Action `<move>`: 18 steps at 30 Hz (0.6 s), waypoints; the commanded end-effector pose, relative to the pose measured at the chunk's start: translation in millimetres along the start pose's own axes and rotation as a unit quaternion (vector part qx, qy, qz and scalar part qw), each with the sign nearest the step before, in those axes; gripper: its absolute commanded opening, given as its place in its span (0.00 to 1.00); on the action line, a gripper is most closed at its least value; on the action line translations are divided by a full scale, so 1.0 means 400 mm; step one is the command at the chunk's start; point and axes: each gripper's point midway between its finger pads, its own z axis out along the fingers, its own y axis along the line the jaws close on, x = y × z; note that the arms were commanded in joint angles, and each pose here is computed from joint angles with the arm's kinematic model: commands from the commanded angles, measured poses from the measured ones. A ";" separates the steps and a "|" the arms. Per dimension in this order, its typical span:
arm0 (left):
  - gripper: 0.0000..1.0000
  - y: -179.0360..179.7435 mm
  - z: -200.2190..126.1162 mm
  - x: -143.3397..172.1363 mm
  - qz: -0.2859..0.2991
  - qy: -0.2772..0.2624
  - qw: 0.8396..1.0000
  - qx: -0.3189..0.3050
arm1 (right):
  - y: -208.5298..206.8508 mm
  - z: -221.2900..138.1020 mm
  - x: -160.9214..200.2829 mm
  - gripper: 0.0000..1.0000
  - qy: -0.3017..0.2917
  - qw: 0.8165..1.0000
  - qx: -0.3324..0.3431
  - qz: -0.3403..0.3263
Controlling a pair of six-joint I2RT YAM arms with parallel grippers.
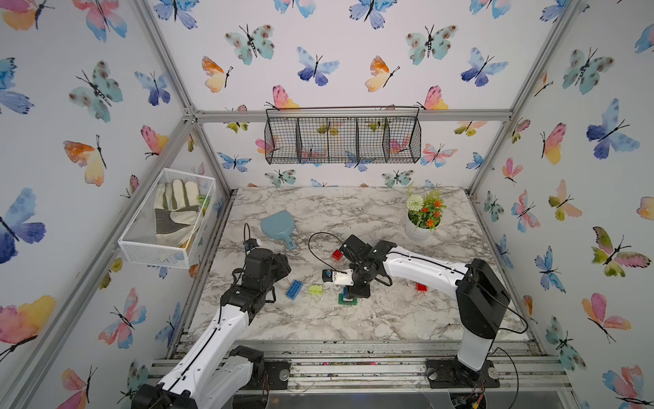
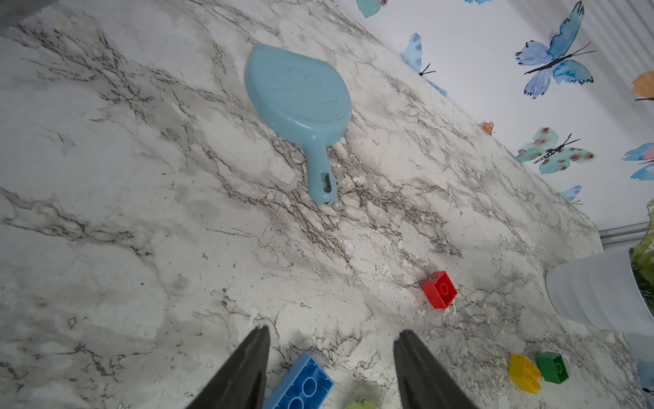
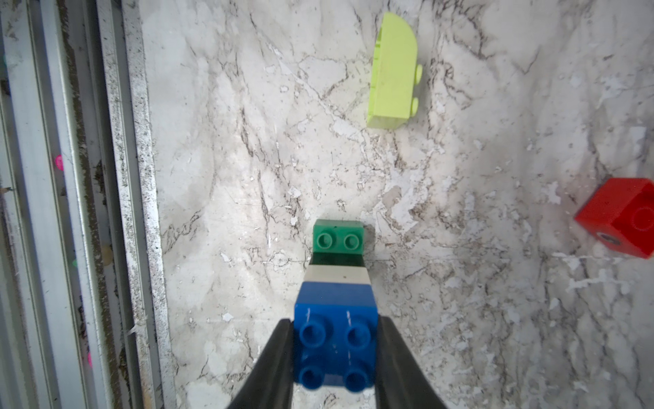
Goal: Assemble the number 1 with lego
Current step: Assemble the lego brick with the lego brick.
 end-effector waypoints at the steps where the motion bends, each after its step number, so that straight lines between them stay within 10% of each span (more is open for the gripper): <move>1: 0.64 -0.021 -0.008 -0.016 0.020 0.006 1.000 0.012 | 0.021 0.036 0.024 0.33 0.020 0.999 -0.034 0.025; 6: 0.74 -0.059 -0.022 -0.021 0.031 0.018 0.998 0.045 | -0.004 -0.067 -0.091 0.64 -0.089 0.995 -0.004 0.043; 11: 0.76 -0.116 -0.030 0.017 0.045 0.066 0.991 0.108 | -0.032 -0.142 -0.102 0.70 -0.162 0.977 0.040 0.131; 18: 0.71 -0.232 -0.053 0.186 0.035 0.224 0.947 0.228 | -0.075 -0.196 -0.049 0.58 -0.223 0.870 0.076 0.434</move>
